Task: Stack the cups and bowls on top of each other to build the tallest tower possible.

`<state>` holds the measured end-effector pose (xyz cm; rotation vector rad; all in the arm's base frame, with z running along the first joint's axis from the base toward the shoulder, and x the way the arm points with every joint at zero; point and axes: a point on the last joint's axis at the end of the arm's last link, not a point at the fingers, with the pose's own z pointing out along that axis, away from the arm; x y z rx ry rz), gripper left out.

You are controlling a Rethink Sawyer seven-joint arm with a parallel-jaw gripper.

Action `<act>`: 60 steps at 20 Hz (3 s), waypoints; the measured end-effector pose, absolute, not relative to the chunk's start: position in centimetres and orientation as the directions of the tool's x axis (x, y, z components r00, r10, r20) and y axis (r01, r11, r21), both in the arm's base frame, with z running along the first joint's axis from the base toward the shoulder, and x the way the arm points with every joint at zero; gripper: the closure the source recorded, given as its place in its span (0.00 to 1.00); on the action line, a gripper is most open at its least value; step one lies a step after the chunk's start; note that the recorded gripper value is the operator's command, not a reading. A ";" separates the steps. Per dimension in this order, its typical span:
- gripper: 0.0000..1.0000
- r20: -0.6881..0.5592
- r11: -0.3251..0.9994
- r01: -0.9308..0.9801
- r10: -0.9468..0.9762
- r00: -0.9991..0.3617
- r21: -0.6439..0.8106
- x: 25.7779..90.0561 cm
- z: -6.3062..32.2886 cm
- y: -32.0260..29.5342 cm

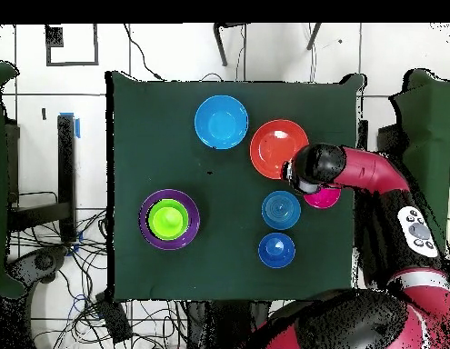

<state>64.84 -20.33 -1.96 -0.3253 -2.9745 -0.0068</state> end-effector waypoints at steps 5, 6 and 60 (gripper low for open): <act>0.00 0.162 0.978 0.209 0.210 -0.964 -0.023 65.1 -0.6 -20.3; 0.00 0.165 0.978 0.207 0.209 -0.964 -0.028 65.3 0.0 -20.3; 0.00 0.303 0.974 0.228 0.217 -0.928 -0.001 62.6 -4.3 -23.3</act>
